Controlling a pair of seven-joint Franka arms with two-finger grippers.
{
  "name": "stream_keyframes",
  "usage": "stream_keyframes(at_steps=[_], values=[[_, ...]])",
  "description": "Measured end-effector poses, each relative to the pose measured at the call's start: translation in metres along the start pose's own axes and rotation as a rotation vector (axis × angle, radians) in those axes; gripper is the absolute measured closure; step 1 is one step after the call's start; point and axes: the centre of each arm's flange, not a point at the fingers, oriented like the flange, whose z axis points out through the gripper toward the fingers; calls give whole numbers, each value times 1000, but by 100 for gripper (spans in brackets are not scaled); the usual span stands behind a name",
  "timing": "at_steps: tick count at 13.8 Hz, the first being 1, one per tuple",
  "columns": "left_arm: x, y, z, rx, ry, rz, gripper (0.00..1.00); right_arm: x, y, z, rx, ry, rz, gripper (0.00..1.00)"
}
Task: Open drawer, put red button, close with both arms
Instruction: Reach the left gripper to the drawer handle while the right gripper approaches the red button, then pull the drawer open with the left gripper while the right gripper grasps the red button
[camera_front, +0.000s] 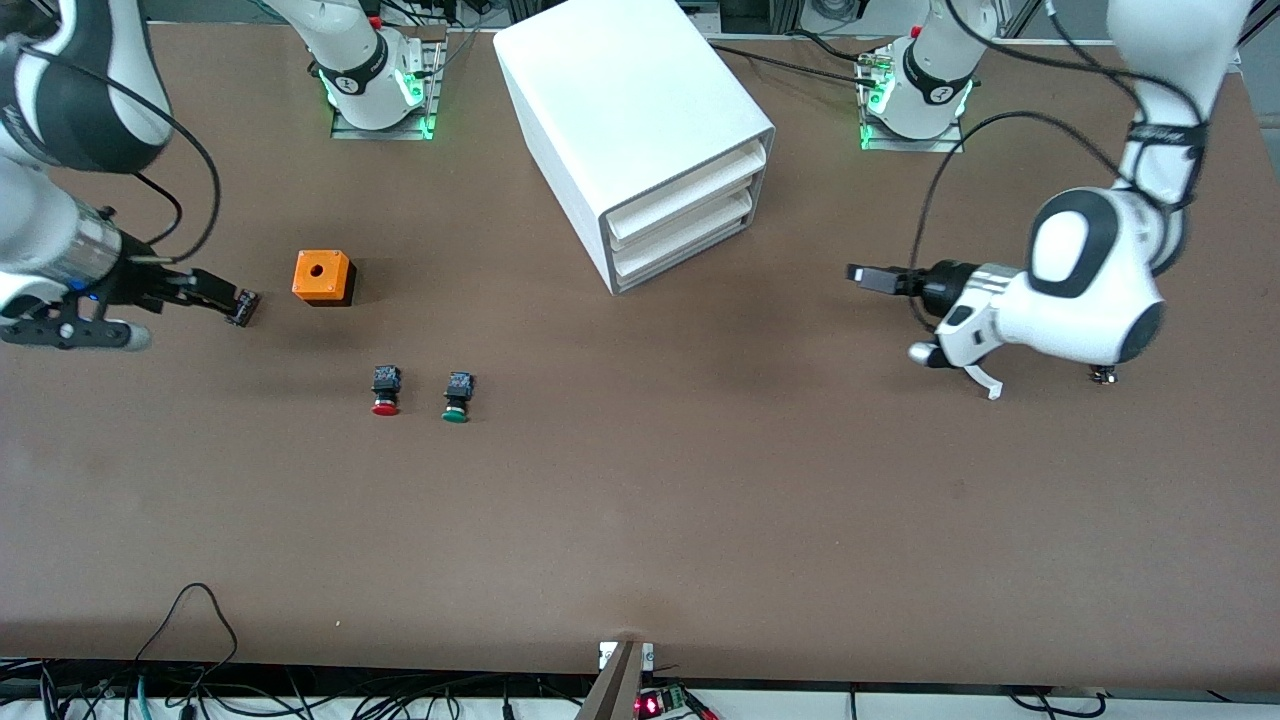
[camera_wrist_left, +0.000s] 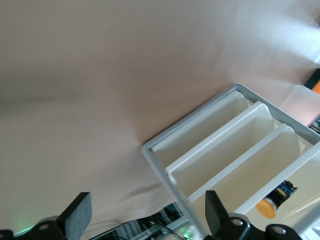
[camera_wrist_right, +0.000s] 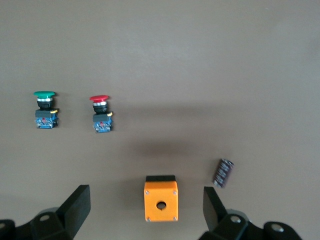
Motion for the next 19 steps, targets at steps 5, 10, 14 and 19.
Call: stream_keyframes(at_steps=[5,10,14,19], values=[[0,35,139,-146,-65,121,0,30,-43,63,-8,17,-65,0],[-24,59,188,-200,-119,222,0,46,-76,139,-17,-11,-116,0],[-35,68,204,-217,-148,226,4,47,-102,193,-21,-47,-157,0],[-38,64,209,-218,-159,227,55,36,-110,231,-13,-33,-173,0]])
